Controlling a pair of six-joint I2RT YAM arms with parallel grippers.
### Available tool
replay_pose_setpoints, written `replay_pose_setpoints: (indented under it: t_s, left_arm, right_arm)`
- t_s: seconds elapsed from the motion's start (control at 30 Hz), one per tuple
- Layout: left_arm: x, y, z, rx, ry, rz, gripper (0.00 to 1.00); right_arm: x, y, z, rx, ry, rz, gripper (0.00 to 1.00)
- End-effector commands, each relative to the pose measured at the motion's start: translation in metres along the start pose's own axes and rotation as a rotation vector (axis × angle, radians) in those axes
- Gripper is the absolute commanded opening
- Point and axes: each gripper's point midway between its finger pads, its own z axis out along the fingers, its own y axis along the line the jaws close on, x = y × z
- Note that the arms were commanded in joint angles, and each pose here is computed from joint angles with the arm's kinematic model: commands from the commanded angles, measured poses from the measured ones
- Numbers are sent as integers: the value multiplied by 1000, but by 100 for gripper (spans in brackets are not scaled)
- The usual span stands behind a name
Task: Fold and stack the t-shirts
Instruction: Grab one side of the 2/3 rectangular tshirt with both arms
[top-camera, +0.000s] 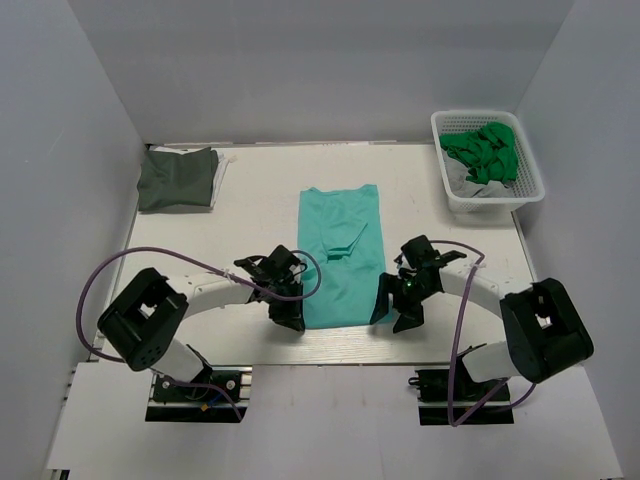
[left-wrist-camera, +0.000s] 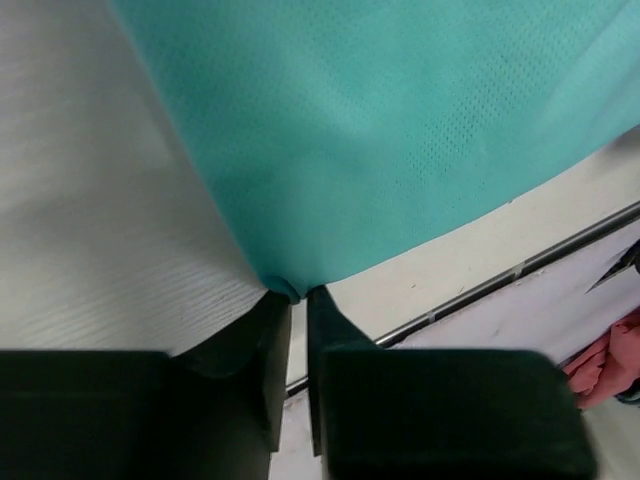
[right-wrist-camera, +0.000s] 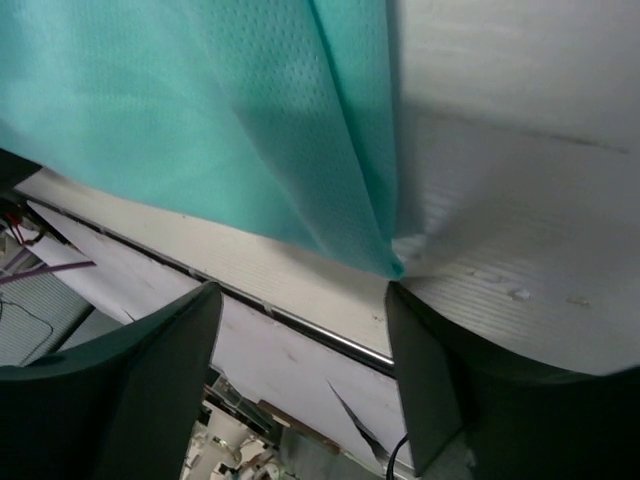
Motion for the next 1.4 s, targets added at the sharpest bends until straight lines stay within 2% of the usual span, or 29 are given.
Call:
replay_pose_setpoints:
  t_s: [0.0,0.07,0.1,0.17,0.23,0.27,0.33,0.4,0.5,0.6,0.73,0.77,0.83,0.87,1.0,1.37]
  left_arm:
    - [-4,10,15,-32,-34,8,22]
    - [-12,6,14,-35,-46,9,7]
    - [-14,6,15,-48,-47,7,0]
    - [-19,1,10,-47,-48,8,0]
    - [-20,5,8,-76,-51,4,0]
    - [-21,3,4,-83,-42,1,0]
    - [-25,-2,-5,-94,-44,-9,0]
    - [-13,3,-15,-135,7,-25,0]
    - [-1,-8,-34,-97,43,-20,0]
    - [11,-21,-53,-40,65,-8,0]
    - [15,-18,-63,-55,59,-9,0]
    - [17,-14,-61,-70,58,-11,0]
    - [17,-14,-61,-71,58,-20,0]
    - [19,-14,-58,-62,72,-22,0]
    - [22,-15,-52,-52,80,-23,0]
    - [20,-17,-51,-46,73,-29,0]
  right_arm:
    - [-17,-5,6,22,-45,-17,71]
    - [-18,-9,9,32,-41,-17,65]
    - [-23,-9,8,43,-58,-18,53]
    - [-27,-10,8,51,-71,-26,42]
    - [-34,-16,6,95,-104,-22,17]
    - [-38,-18,5,111,-119,-20,0]
    - [-35,-18,-1,131,-106,-35,0]
    - [-30,-8,-9,99,-90,-61,0]
    - [-8,-4,-24,73,-46,-72,0]
    - [10,8,-43,8,-54,-107,0]
    - [18,-3,-45,29,-80,-97,0]
    - [16,-4,-40,30,-87,-95,13]
    - [11,0,-37,8,-97,-91,21]
    - [10,8,-35,-27,-77,-97,42]
    - [2,12,-28,-39,-78,-118,53]
    - [7,8,4,-12,52,-121,53]
